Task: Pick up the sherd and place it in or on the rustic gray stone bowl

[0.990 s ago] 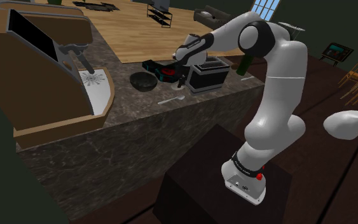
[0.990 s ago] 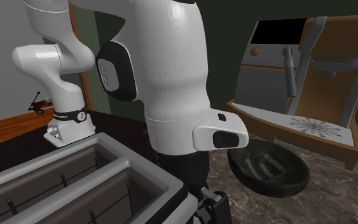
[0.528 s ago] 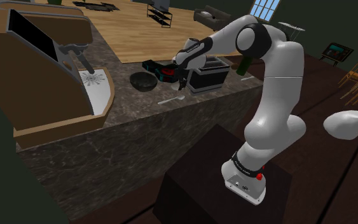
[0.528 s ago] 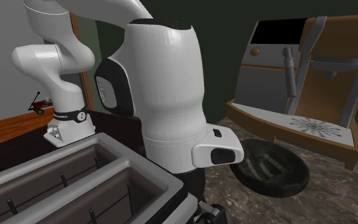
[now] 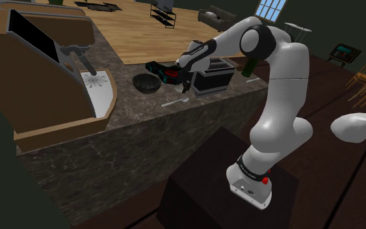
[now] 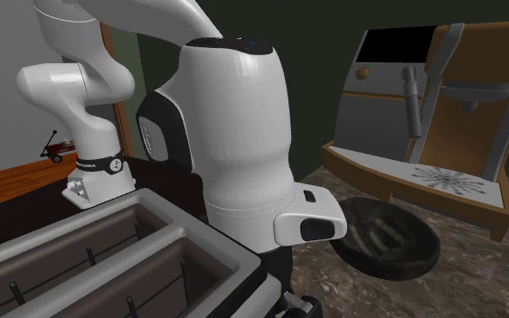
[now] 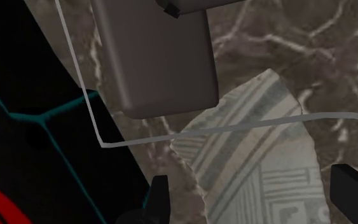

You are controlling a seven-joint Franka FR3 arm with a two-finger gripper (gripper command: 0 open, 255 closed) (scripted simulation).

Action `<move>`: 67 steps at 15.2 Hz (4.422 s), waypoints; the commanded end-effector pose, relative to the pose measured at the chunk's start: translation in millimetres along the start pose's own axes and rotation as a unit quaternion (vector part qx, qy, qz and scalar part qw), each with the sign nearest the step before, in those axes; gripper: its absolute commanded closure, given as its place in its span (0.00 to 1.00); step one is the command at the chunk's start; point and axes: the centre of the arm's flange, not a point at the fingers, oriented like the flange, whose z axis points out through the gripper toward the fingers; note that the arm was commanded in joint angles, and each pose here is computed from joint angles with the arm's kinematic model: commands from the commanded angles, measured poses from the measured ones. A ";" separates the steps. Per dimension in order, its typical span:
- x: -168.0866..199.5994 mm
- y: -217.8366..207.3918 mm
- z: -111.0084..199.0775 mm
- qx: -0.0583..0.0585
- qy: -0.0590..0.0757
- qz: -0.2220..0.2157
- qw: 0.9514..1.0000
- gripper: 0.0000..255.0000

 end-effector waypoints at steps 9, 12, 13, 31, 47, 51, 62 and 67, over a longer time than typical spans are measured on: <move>-0.2 -0.1 0.4 0.000 0.000 0.000 1.000 1.00; -0.3 0.3 -4.9 0.000 0.000 0.000 1.000 1.00; 0.0 0.8 -10.1 0.000 0.000 0.000 1.000 1.00; 4.7 11.3 -104.5 0.000 0.000 0.000 1.000 1.00; 98.6 27.7 -144.9 0.000 0.000 0.000 1.000 1.00; 150.9 34.2 -142.5 0.000 0.000 0.000 1.000 1.00; 221.3 39.7 -107.9 0.000 0.000 0.000 1.000 1.00; 220.0 36.9 -81.7 0.000 0.000 0.000 1.000 1.00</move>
